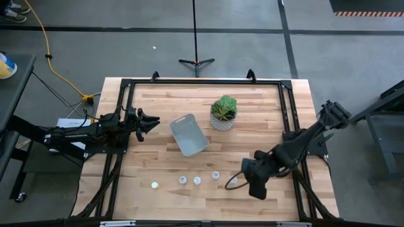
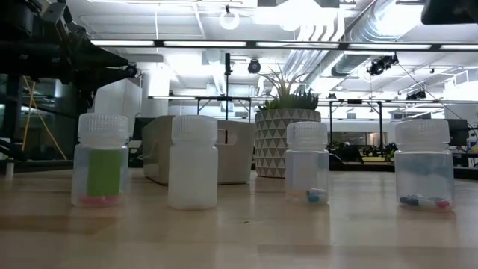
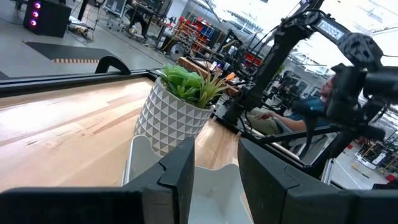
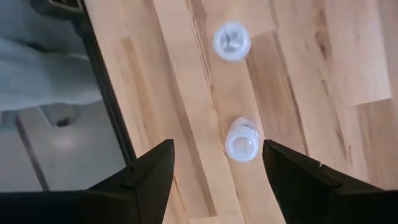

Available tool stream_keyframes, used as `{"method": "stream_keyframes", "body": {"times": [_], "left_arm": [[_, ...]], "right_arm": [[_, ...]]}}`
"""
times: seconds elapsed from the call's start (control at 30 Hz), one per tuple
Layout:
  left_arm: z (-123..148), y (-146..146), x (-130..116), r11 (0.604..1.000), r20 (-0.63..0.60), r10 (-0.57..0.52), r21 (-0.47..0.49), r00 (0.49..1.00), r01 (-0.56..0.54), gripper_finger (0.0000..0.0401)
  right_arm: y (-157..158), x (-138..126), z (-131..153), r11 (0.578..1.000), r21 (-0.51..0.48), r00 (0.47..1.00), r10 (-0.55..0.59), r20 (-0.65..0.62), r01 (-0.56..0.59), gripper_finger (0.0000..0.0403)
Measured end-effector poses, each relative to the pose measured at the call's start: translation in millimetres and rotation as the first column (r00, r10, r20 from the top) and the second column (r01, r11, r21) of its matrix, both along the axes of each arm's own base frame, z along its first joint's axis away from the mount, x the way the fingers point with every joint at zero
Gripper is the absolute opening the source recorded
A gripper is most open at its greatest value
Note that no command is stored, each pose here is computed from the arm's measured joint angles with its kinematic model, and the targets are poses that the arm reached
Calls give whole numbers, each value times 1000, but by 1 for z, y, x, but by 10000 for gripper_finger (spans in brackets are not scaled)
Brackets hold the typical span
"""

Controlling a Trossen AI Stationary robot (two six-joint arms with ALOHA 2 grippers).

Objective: Pick and place pill bottles into a basket
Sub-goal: Put the transparent pill bottle into the white bin

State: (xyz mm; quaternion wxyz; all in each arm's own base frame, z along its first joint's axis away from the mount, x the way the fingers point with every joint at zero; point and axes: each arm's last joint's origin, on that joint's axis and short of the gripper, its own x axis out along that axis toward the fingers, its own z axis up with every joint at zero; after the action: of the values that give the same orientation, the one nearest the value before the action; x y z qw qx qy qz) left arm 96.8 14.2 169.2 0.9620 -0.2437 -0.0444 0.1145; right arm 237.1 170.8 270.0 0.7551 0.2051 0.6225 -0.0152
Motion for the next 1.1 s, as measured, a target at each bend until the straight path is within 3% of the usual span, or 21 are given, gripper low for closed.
{"method": "stream_keyframes", "body": {"times": [0.37,0.83,1.1], "left_arm": [[0,0,0,1000,0,0,0,1000,0,156],[0,0,0,1000,0,0,0,1000,0,156],[0,0,0,1000,0,0,0,1000,0,156]], "right_arm": [[27,-2,-39,980,-183,993,66,-94,-82,236],[30,2,-56,961,-271,992,28,-125,-61,236],[29,-1,-72,969,-238,990,37,-134,-68,236]]}}
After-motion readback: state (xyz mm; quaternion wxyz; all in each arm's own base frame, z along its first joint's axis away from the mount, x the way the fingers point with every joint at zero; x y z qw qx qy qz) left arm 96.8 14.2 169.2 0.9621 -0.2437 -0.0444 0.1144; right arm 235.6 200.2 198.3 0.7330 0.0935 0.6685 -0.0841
